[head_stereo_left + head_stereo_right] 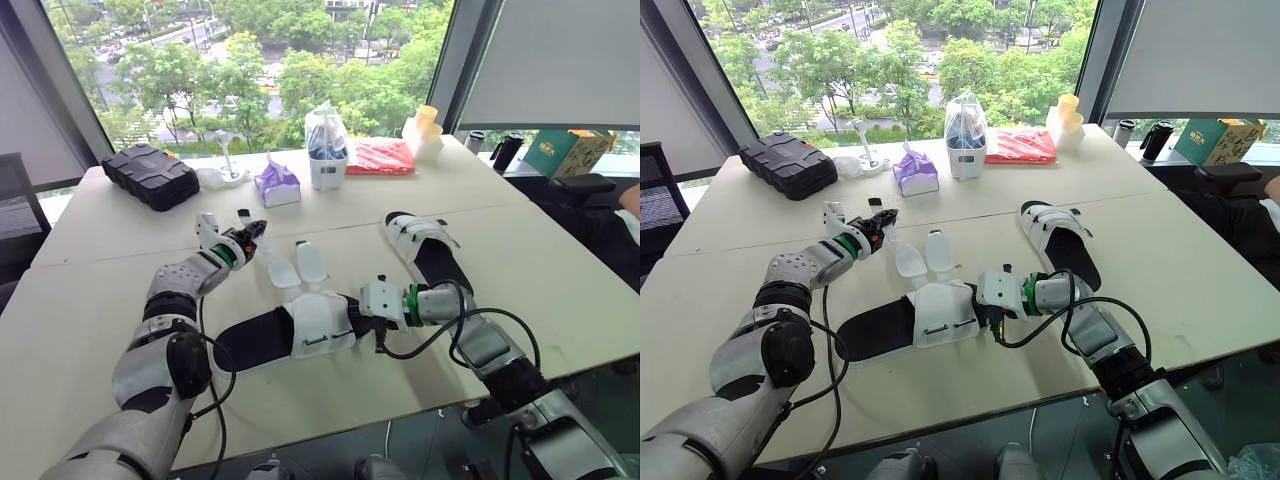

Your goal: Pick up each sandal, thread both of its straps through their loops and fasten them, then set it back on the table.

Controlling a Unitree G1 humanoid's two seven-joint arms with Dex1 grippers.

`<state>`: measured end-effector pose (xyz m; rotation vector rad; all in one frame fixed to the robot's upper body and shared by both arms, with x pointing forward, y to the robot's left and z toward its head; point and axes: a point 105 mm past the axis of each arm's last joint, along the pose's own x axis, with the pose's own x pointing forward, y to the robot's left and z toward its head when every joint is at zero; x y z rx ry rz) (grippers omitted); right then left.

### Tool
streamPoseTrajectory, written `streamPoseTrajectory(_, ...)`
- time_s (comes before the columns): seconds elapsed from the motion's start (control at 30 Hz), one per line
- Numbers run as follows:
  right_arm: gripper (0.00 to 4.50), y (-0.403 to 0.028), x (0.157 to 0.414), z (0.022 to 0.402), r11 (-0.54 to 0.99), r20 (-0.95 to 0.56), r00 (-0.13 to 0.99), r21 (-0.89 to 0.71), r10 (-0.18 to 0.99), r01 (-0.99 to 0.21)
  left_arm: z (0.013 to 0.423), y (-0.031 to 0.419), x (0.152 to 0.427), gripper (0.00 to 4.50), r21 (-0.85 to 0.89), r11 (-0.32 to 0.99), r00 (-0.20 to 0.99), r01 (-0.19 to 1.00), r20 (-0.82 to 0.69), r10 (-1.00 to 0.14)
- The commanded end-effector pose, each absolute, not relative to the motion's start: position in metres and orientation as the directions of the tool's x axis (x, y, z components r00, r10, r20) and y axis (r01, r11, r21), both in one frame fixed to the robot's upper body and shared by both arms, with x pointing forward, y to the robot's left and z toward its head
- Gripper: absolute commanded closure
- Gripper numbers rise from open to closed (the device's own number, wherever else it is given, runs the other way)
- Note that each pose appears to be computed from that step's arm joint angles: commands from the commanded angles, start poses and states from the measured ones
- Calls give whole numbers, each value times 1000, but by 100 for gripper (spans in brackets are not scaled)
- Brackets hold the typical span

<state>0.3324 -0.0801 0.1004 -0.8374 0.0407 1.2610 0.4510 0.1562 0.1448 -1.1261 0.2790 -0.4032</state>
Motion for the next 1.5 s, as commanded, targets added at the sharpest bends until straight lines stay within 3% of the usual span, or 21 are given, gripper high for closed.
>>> streamPoseTrajectory(0.03, 450, -82, 334, 100, 51, -478, 355, -539, 804, -841, 175, 157, 451, 444, -874, 388, 869, 293, 74, -489)
streamPoseTrajectory(0.13, 450, -82, 333, 99, 51, -478, 354, -538, 804, -842, 211, 128, 427, 444, -704, 431, 724, 564, 170, -669)
streamPoseTrajectory(0.2, 450, -83, 333, 99, 50, -479, 353, -537, 804, -842, 226, 113, 410, 444, -607, 418, 639, 676, 200, -743)
streamPoseTrajectory(0.3, 450, -83, 333, 98, 46, -483, 350, -535, 803, -844, 249, 87, 375, 444, -309, 413, 483, 857, 200, -853)
streamPoseTrajectory(0.4, 450, -84, 332, 97, 40, -489, 346, -533, 801, -845, 251, 62, 326, 444, 132, 268, 255, 954, 107, -961)
streamPoseTrajectory(0.47, 450, -84, 332, 96, 33, -494, 341, -532, 800, -846, 230, 50, 301, 444, 426, 114, 147, 898, -46, -988)
streamPoseTrajectory(0.57, 450, -83, 331, 94, 21, -502, 333, -530, 798, -848, 206, 41, 280, 444, 621, -91, 29, 779, -180, -983)
streamPoseTrajectory(0.8, 450, -81, 330, 92, 4, -509, 317, -524, 800, -852, 164, 47, 260, 444, 764, -387, -135, 516, -374, -917)
streamPoseTrajectory(1.0, 450, -80, 330, 91, -4, -514, 310, -522, 800, -853, 150, 55, 260, 444, 778, -454, -164, 435, -427, -889)
streamPoseTrajectory(1.07, 450, -80, 330, 90, -6, -516, 308, -520, 799, -854, 154, 53, 266, 387, 802, -420, -134, 425, -403, -905)
streamPoseTrajectory(1.13, 450, -79, 330, 89, -10, -518, 306, -520, 799, -854, 176, 45, 274, 308, 875, -300, -88, 379, -289, -953)
streamPoseTrajectory(1.33, 450, -78, 331, 88, -17, -521, 301, -520, 799, -854, 217, 42, 278, 3, 934, -143, -35, 326, -140, -990)
streamPoseTrajectory(1.5, 450, -76, 334, 90, -19, -516, 300, -525, 803, -851, 262, 52, 289, 3, 876, 27, 58, 482, -1, -998)
